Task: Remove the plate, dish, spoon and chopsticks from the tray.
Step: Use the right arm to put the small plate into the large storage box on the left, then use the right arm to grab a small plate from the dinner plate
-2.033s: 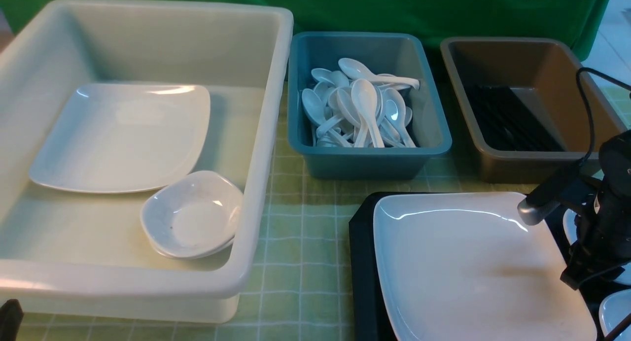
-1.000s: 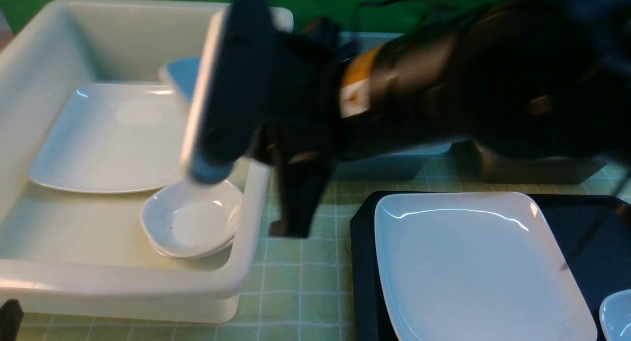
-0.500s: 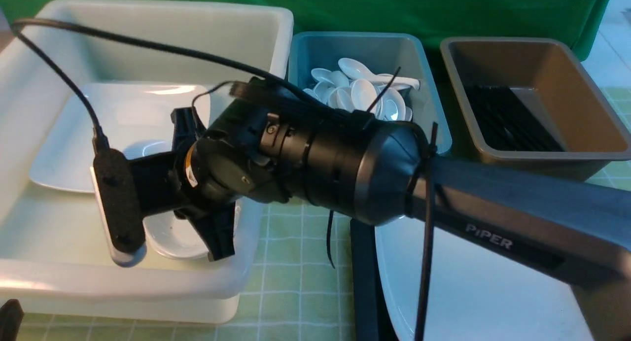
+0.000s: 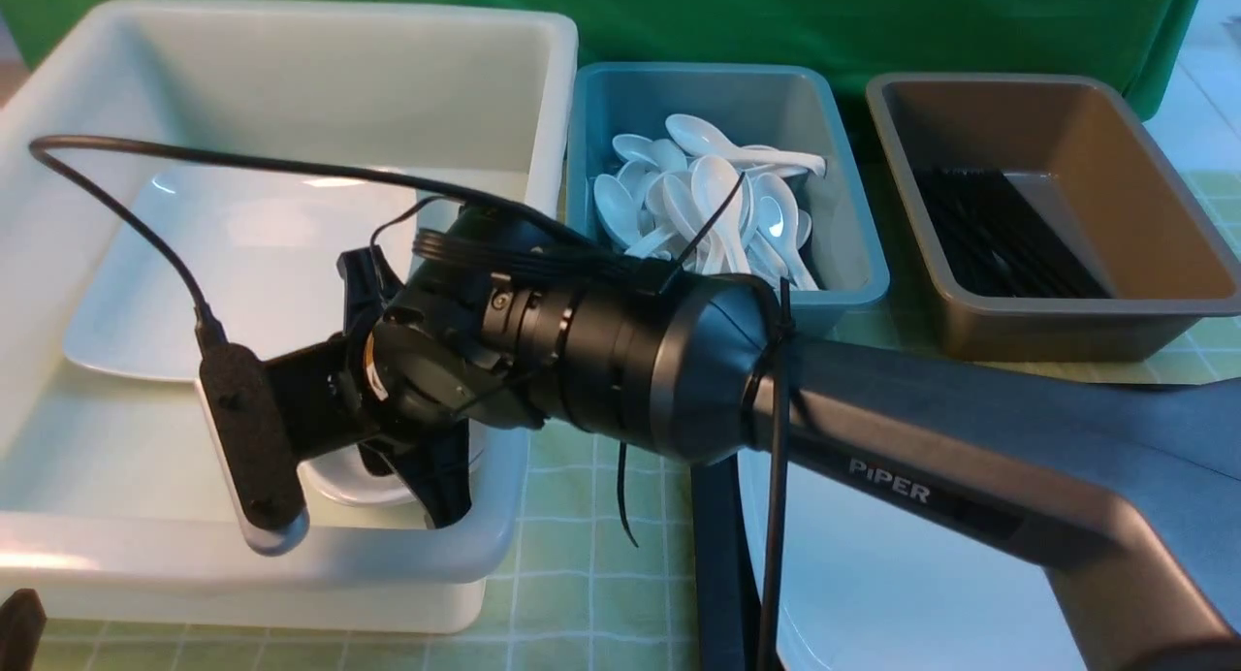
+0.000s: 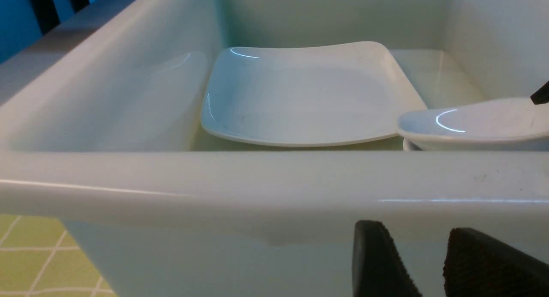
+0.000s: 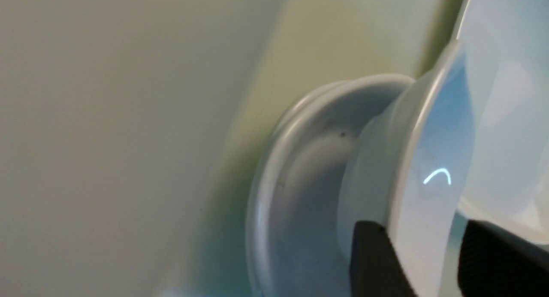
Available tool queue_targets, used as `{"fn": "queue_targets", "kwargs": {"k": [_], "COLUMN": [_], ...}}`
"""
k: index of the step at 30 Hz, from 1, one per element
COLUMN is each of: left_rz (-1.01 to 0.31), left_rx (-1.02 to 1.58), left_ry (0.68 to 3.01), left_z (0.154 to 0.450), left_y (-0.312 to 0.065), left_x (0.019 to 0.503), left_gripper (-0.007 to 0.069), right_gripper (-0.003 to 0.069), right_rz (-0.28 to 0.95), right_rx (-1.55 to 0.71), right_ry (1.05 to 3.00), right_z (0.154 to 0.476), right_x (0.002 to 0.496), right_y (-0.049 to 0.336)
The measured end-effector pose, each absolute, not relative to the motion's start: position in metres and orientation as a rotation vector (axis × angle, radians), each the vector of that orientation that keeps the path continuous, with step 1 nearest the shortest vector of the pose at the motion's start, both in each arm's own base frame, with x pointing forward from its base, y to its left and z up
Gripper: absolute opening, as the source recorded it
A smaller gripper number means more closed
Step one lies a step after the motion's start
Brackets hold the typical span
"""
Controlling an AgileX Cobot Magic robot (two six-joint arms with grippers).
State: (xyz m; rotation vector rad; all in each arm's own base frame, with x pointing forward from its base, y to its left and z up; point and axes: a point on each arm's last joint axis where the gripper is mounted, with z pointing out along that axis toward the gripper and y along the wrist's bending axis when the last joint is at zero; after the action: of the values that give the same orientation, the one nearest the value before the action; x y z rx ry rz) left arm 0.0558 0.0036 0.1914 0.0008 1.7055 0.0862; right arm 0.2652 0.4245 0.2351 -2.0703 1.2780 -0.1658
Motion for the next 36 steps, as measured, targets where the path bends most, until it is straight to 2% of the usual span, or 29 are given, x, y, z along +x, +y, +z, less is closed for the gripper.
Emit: {"fn": "queue_targets", "kwargs": {"k": [5, 13, 17, 19, 21, 22, 23, 26, 27, 29, 30, 31, 32, 33, 34, 35, 36], "left_rz": [0.086, 0.086, 0.086, 0.086, 0.086, 0.086, 0.086, 0.086, 0.086, 0.086, 0.086, 0.086, 0.086, 0.086, 0.086, 0.086, 0.086], "left_rx": [0.001, 0.001, 0.001, 0.001, 0.001, 0.001, 0.001, 0.001, 0.001, 0.001, 0.001, 0.001, 0.001, 0.001, 0.001, 0.001, 0.001], "left_ry": [1.705, 1.705, 1.705, 1.705, 1.707, 1.706, 1.706, 1.706, 1.706, 1.706, 1.706, 1.706, 1.706, 1.706, 1.706, 1.706, 1.706], "left_z": [0.191, 0.191, 0.191, 0.191, 0.191, 0.191, 0.191, 0.191, 0.191, 0.191, 0.191, 0.191, 0.191, 0.191, 0.191, 0.191, 0.191], "left_y": [0.004, 0.004, 0.004, 0.004, 0.004, 0.004, 0.004, 0.004, 0.004, 0.004, 0.004, 0.004, 0.004, 0.004, 0.004, 0.004, 0.004], "left_x": [0.056, 0.056, 0.056, 0.056, 0.056, 0.056, 0.056, 0.056, 0.056, 0.056, 0.056, 0.056, 0.056, 0.056, 0.056, 0.056, 0.056], "left_gripper": [0.0224, 0.0224, 0.0224, 0.0224, 0.0224, 0.0224, 0.0224, 0.0224, 0.0224, 0.0224, 0.0224, 0.0224, 0.0224, 0.0224, 0.0224, 0.0224, 0.0224], "right_gripper": [0.0323, 0.0323, 0.0313, 0.0248, 0.0141, 0.0116, 0.0062, 0.0015, 0.0004, 0.0, 0.0, 0.0, 0.0004, 0.0007, 0.0024, 0.0024, 0.0049], "right_rz": [-0.182, -0.181, -0.144, -0.179, -0.266, -0.272, -0.292, -0.249, -0.201, -0.156, -0.158, -0.14, -0.129, -0.129, -0.141, -0.142, -0.159], "right_rx": [-2.068, -1.968, -1.866, -1.76, -1.654, -1.627, -1.53, -1.309, -1.158, -1.018, -1.019, -0.902, -0.833, -0.822, -0.734, -0.729, -0.67], "right_ry": [1.265, 1.256, 1.421, 1.568, 1.715, 1.752, 1.814, 1.928, 2.019, 2.119, 2.121, 2.212, 2.296, 2.309, 2.414, 2.439, 2.531], "right_z": [0.245, 0.322, 0.353, 0.376, 0.395, 0.396, 0.409, 0.433, 0.443, 0.443, 0.442, 0.435, 0.421, 0.418, 0.398, 0.391, 0.369], "right_x": [0.263, 0.242, 0.232, 0.227, 0.223, 0.223, 0.221, 0.219, 0.217, 0.216, 0.214, 0.212, 0.206, 0.205, 0.201, 0.199, 0.195], "right_y": [0.422, 0.396, 0.374, 0.351, 0.324, 0.32, 0.303, 0.261, 0.223, 0.188, 0.186, 0.157, 0.135, 0.131, 0.109, 0.105, 0.09]}}
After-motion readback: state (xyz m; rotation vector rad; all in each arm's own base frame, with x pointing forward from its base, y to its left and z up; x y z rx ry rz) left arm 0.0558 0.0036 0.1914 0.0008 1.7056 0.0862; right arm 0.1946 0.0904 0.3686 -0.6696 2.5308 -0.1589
